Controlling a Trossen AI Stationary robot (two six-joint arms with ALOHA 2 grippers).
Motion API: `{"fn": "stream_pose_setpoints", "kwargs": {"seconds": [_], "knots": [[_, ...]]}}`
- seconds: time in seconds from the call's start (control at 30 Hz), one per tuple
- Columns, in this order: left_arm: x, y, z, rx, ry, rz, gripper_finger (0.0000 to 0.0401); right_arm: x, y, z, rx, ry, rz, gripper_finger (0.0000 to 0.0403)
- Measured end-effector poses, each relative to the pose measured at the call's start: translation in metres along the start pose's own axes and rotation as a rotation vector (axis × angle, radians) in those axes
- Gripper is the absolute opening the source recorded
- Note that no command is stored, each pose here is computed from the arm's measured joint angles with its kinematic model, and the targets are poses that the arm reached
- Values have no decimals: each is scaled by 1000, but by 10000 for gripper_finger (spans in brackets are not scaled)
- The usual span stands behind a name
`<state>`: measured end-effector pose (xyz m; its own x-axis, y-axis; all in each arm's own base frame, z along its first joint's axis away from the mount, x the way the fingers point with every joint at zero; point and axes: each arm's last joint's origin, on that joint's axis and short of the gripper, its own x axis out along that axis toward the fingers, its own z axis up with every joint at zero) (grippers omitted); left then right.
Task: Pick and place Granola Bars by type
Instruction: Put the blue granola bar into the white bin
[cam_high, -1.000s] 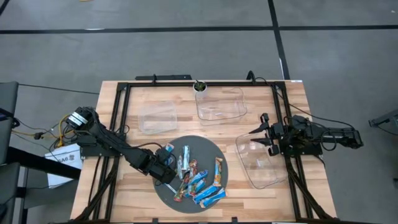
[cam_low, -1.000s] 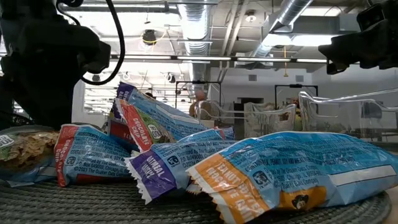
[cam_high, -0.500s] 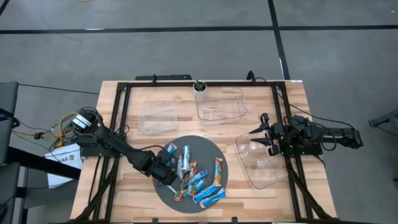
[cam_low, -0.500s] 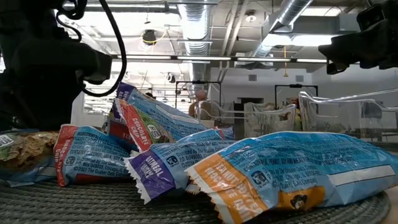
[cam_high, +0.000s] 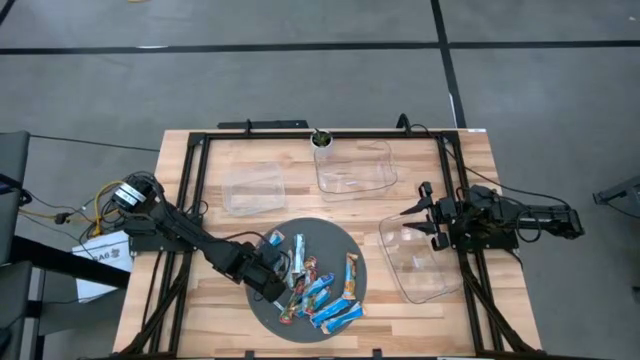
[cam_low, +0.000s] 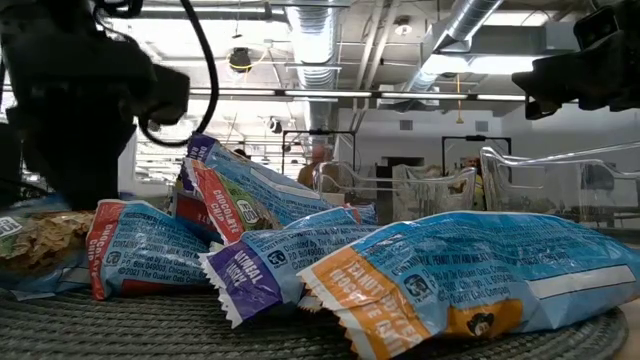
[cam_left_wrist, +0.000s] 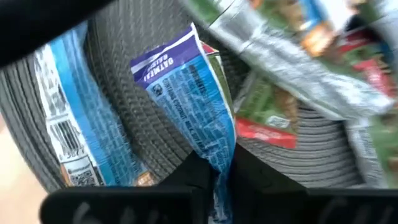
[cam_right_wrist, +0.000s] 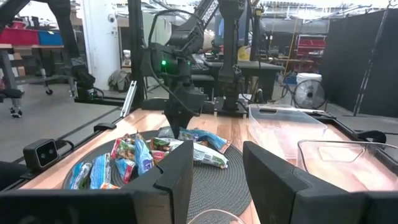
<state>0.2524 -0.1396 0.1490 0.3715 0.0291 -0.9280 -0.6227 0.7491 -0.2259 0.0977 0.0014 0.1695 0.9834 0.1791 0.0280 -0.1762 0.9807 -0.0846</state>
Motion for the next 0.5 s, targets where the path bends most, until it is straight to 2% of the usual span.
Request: {"fn": "stream_pose_setpoints", "kwargs": {"seconds": [0.13, 0.3, 0.4, 0.5], "knots": [[-17, -1, 6, 18, -79, -42, 16, 0, 0, 0, 0, 0, -1, 134], [-45, 3, 16, 45, -262, -68, 26, 0, 0, 0, 0, 0, -1, 133], [-67, 9, 26, 58, -410, -54, 23, 0, 0, 0, 0, 0, -1, 133], [-88, 23, 37, 64, -562, 17, 17, 0, 0, 0, 0, 0, 0, 134]]}}
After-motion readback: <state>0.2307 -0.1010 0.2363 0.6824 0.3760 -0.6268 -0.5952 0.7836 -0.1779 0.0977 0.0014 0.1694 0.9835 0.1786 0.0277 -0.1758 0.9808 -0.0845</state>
